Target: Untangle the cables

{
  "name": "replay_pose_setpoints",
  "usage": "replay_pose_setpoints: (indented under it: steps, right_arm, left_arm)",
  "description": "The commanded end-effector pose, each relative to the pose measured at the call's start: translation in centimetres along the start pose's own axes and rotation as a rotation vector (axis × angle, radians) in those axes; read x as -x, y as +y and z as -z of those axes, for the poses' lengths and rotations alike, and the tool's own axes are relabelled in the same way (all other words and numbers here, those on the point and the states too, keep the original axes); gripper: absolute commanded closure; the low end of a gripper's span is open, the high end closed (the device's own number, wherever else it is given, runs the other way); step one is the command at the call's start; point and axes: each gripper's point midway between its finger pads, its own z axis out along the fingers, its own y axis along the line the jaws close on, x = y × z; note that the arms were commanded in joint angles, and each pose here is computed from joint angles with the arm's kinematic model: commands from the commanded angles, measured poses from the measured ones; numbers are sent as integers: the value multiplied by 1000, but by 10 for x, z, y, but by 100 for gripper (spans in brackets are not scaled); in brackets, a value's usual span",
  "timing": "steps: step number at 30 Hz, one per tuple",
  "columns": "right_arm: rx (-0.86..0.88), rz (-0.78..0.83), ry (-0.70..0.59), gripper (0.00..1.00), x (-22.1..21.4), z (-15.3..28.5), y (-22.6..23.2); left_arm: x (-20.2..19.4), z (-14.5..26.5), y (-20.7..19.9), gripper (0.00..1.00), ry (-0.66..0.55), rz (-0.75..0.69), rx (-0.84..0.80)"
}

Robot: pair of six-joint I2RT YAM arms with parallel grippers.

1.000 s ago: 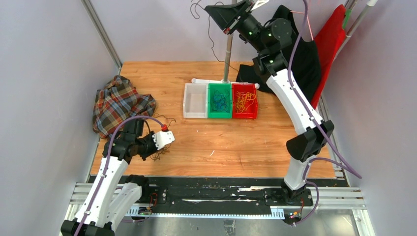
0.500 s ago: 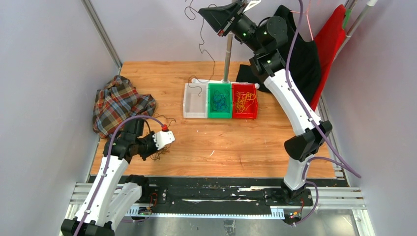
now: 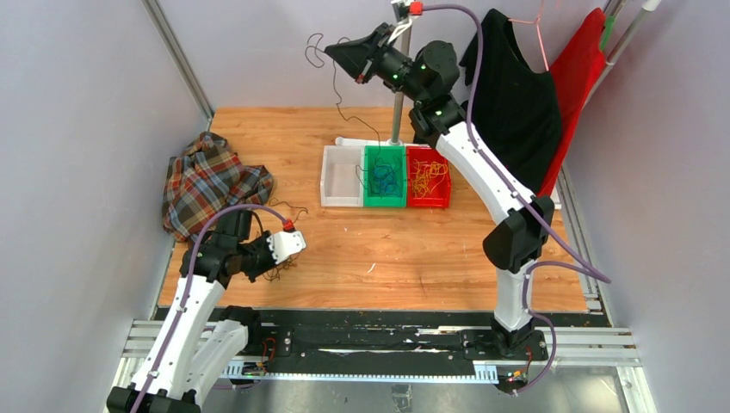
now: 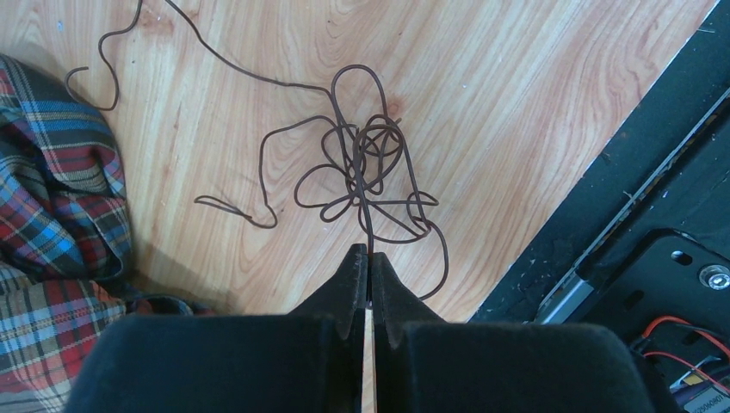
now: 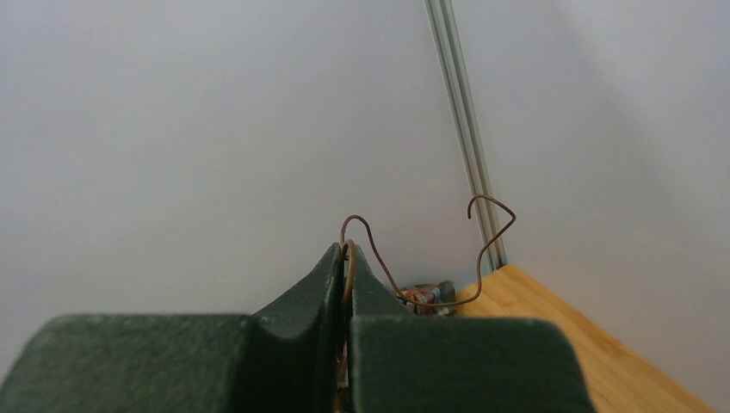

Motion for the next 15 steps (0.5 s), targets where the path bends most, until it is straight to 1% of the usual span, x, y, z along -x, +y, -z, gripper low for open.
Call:
replay_pose_setpoints:
  steps: [1, 11, 15]
  right_arm:
    - [10, 20, 2, 99, -19, -12, -4]
    - [-10, 74, 17, 99, -24, -25, -4]
    - [-3, 93, -1, 99, -18, -30, -1]
  left_arm:
    - [1, -1, 1, 99, -14, -14, 9]
    - [3, -1, 1, 99, -19, -14, 0]
    - [3, 0, 1, 99, -21, -12, 3]
